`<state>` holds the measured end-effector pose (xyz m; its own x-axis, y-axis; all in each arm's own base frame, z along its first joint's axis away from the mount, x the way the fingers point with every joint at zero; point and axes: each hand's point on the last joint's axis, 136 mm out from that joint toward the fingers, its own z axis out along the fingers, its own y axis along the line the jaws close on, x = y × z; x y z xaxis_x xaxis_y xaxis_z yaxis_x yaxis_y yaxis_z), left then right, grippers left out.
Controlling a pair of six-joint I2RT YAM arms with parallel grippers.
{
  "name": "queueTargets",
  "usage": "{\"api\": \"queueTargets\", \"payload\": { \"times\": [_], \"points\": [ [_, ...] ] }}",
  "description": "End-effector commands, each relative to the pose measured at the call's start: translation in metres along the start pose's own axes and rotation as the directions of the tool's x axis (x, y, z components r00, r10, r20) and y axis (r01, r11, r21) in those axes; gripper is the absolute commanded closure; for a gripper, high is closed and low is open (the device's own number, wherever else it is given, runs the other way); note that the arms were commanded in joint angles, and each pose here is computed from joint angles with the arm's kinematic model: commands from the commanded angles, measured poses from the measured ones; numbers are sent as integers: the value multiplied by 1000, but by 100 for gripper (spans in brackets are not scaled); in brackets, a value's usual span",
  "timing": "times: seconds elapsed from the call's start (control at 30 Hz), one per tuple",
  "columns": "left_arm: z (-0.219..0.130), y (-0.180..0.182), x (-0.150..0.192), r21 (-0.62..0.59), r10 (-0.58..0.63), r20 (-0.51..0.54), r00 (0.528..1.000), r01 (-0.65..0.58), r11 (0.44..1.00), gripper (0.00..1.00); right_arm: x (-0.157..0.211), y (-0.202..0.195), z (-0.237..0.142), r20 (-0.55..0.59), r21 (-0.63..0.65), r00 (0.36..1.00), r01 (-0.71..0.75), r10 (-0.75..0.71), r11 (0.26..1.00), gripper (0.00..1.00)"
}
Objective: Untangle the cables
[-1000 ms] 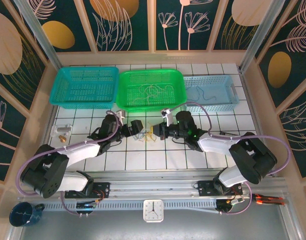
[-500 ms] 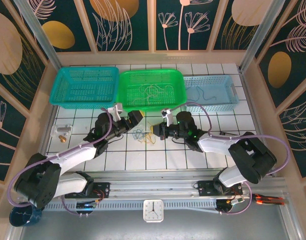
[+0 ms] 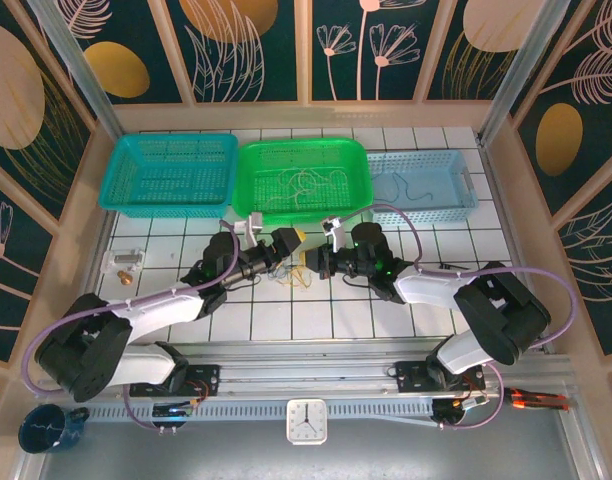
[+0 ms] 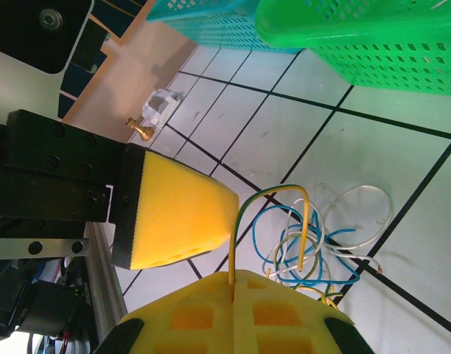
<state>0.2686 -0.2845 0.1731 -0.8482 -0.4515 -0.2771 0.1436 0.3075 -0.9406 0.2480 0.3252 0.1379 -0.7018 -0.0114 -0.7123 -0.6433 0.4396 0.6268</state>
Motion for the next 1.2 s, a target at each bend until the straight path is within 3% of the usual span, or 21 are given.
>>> {"api": "queueTargets", "payload": {
  "times": [0.0,0.53,1.17],
  "points": [
    [5,-19,-6,67,-10,13,1000,9,998,1,-20,5,1,56,-10,998,26,-25,1000,100],
    [20,-13,-8,83,-34,10,999,33,996,1,-17,12,3,44,-38,999,26,-24,999,100],
    [28,-1,-25,52,-48,101,994,42,998,3,-6,17,5,21,-63,1000,19,-18,998,100]
  ]
}}
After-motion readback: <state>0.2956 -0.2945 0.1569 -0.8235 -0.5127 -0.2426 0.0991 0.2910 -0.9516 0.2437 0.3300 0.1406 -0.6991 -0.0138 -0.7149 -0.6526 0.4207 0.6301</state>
